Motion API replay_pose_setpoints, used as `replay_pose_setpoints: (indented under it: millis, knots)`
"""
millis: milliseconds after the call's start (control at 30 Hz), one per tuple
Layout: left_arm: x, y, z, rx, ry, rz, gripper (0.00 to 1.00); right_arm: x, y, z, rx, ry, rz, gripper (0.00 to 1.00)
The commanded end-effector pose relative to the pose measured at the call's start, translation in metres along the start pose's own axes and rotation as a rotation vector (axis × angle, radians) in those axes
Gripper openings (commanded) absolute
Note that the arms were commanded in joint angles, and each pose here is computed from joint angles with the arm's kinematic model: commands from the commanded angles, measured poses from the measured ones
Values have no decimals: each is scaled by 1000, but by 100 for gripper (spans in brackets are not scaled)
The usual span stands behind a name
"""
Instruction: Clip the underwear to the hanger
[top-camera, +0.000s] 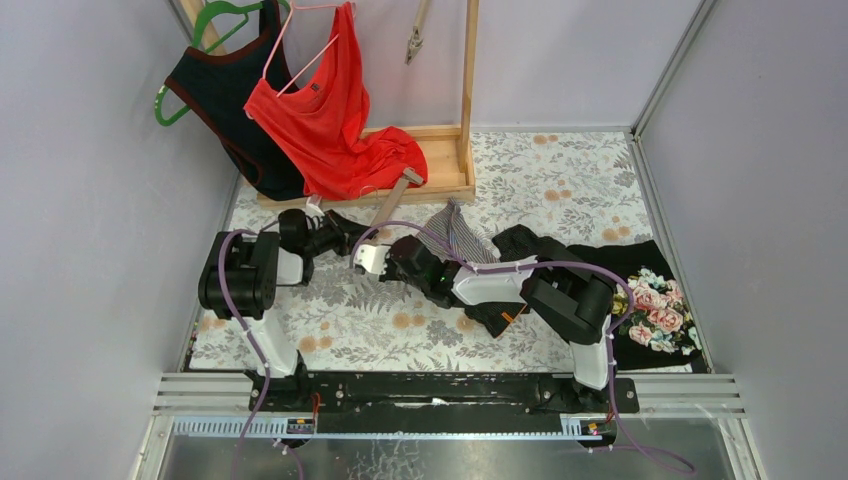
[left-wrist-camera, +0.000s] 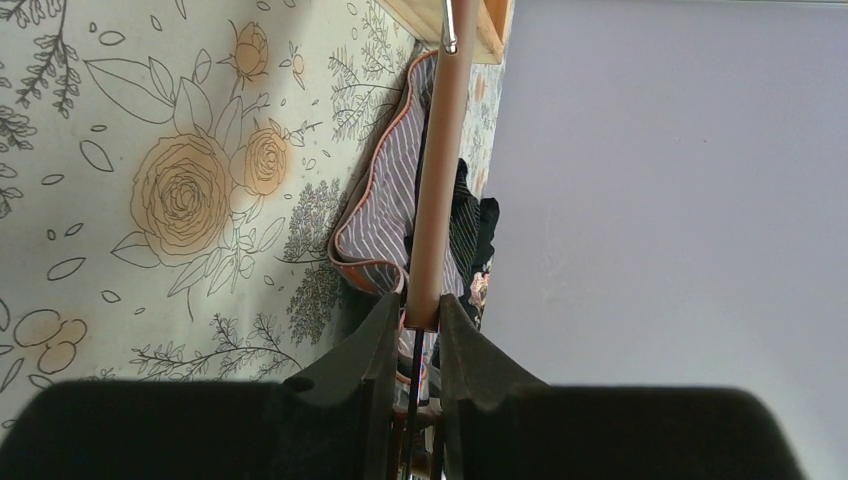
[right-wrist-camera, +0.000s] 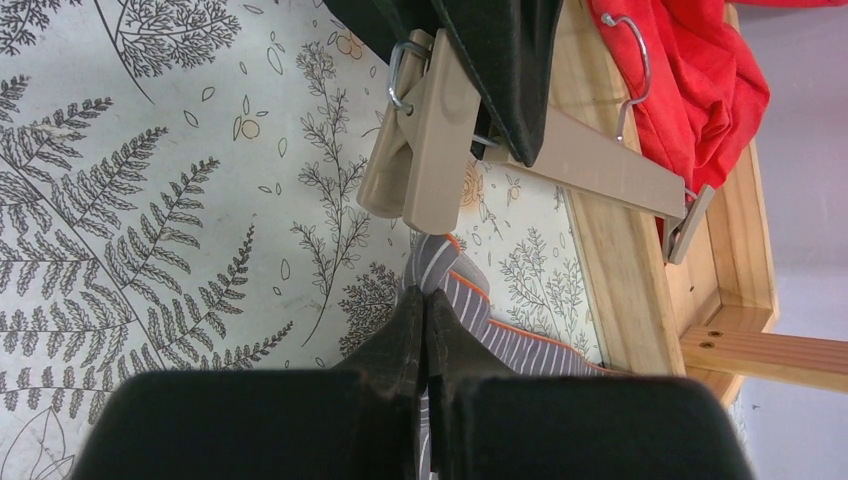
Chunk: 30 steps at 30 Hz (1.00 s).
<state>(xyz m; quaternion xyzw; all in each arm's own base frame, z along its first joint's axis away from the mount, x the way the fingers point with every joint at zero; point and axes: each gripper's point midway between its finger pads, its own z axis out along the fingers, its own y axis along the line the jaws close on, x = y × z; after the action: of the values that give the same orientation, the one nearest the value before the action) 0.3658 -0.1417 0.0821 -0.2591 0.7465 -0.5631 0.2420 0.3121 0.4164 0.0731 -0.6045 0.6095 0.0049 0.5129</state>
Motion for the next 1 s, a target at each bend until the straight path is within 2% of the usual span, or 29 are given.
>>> replay_pose_setpoints:
  millis: [0,967]
  knots:
    - [13,16,3,-44,52,-60,0,-17,-22,7,74,-32,-7,0]
    - [15,16,18,-44,66,-100,0,-32,-20,8,63,-77,-42,0]
